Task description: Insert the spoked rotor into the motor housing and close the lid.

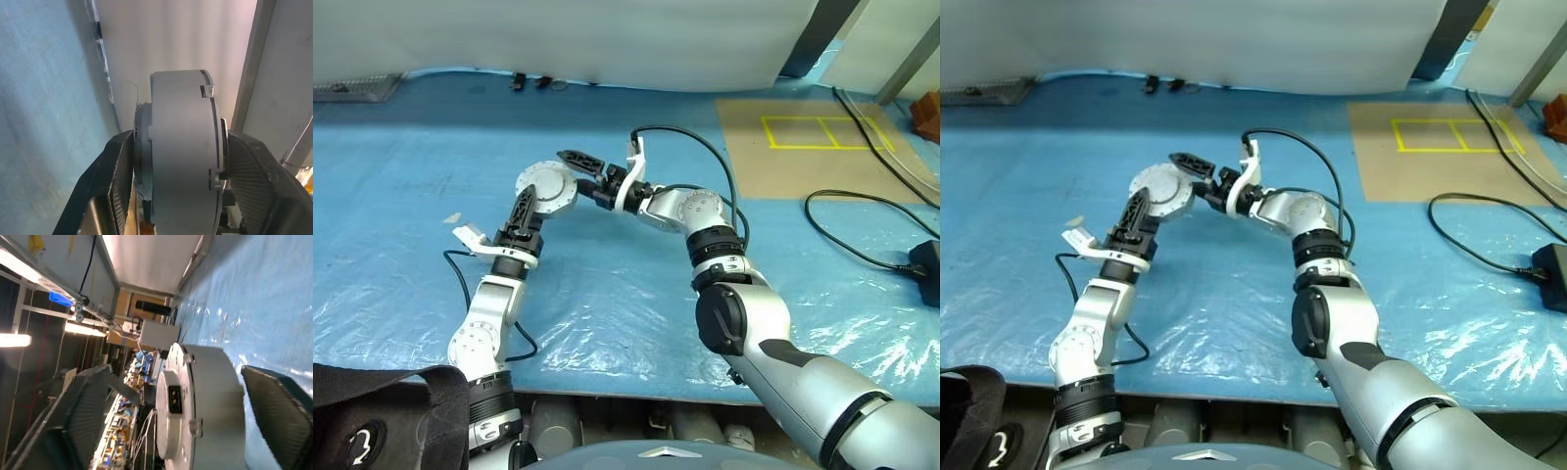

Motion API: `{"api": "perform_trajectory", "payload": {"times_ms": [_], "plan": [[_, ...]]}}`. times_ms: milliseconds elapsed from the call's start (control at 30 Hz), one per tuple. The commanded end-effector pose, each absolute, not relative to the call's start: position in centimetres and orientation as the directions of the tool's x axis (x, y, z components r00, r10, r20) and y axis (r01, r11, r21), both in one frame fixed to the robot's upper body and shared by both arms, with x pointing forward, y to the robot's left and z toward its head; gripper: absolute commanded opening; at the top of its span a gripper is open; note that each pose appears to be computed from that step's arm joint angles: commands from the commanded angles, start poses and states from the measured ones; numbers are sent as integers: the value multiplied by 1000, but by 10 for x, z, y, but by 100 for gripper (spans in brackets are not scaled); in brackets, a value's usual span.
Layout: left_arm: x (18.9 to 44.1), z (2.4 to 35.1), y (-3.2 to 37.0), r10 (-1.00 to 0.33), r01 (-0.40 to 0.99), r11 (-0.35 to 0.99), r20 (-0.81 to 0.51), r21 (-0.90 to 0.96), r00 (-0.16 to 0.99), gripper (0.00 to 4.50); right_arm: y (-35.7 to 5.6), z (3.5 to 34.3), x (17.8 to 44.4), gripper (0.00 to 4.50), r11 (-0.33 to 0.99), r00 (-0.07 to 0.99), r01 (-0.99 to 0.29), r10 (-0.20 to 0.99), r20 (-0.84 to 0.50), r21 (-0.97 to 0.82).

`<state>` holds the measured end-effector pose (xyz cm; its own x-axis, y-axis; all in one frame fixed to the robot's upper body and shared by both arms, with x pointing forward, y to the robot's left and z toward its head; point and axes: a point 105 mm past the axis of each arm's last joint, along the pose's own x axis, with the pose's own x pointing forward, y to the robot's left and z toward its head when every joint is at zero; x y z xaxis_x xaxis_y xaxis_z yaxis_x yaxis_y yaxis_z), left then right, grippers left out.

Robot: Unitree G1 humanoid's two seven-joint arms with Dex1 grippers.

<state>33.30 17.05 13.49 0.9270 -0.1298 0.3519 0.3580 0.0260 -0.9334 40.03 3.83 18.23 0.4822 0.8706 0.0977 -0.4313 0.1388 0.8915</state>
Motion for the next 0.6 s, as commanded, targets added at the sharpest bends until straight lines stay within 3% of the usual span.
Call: {"api": "perform_trajectory", "payload": {"times_ms": [33, 200, 333, 433, 600], "plan": [[333, 159, 185, -65, 457, 21, 455, -889, 888, 266, 33, 198, 410, 439, 185, 521, -495, 845, 119, 849], [339, 161, 212, 99, 464, 27, 464, -886, 880, 266, 27, 195, 416, 439, 320, 551, -573, 832, 65, 754], [346, 158, 240, 241, 423, 107, 436, -900, 867, 266, 28, 191, 417, 439, 358, 561, -588, 826, 47, 726], [355, 140, 266, 354, 297, 186, 346, -937, 869, 266, 31, 193, 415, 439, 356, 550, -610, 834, 54, 708], [365, 114, 278, 378, 160, 263, 255, -951, 890, 266, 35, 197, 412, 439, 331, 535, -620, 842, 75, 711]]}}
